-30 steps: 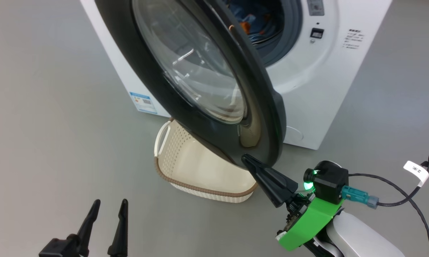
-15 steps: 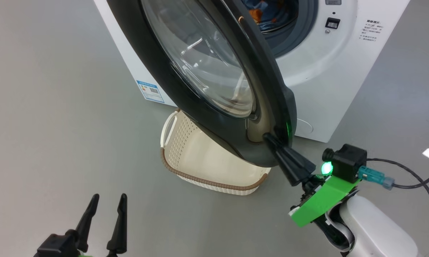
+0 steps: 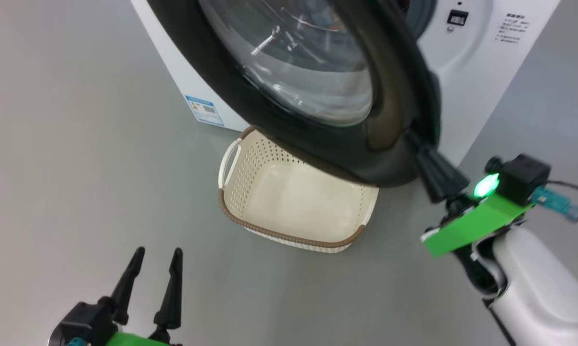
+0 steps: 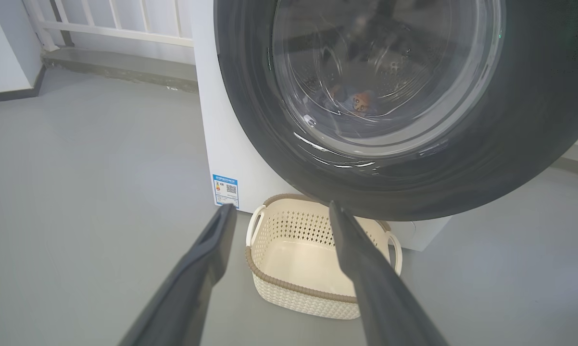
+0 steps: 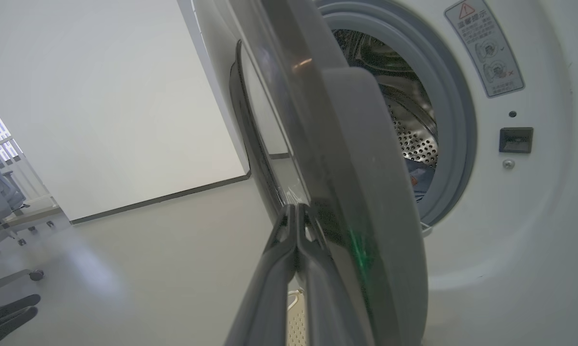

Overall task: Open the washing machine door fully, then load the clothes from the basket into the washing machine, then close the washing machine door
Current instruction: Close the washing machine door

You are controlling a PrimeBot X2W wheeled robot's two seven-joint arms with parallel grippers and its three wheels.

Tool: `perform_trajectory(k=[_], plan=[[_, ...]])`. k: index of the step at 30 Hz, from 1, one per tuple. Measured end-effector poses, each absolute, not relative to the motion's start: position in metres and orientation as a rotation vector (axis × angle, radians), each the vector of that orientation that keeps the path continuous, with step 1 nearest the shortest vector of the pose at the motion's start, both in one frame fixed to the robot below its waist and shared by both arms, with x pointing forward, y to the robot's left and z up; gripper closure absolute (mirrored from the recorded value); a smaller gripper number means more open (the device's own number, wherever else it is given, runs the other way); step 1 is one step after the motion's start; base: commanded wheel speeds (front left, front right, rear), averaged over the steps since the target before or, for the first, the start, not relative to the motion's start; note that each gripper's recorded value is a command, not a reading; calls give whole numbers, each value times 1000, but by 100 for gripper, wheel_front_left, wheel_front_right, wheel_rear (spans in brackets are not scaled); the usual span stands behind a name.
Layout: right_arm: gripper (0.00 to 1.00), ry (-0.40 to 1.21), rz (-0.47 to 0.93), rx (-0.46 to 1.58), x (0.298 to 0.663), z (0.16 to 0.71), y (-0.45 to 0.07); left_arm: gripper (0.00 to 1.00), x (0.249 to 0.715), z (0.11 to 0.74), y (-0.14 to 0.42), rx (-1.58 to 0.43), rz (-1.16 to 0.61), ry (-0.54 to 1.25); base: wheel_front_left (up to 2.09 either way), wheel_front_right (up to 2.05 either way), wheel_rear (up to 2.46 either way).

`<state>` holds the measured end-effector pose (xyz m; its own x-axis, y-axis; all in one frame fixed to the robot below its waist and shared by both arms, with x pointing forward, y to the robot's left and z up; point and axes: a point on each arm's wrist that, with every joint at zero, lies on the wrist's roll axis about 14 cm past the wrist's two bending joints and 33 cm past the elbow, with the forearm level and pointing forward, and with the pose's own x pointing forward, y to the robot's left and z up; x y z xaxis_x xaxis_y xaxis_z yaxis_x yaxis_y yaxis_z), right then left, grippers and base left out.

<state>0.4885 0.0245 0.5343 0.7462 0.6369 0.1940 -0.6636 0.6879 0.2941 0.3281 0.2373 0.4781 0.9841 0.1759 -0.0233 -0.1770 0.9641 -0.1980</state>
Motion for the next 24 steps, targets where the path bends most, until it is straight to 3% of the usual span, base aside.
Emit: perform_trajectory(k=[15,24], plan=[[100,-188,583,353,571,556,-10,0,350,485,229,-196,154,-11,0,0,0],[100,-207,565,340,607,554,-10,0,363,486,229,-198,154,-13,0,0,0]])
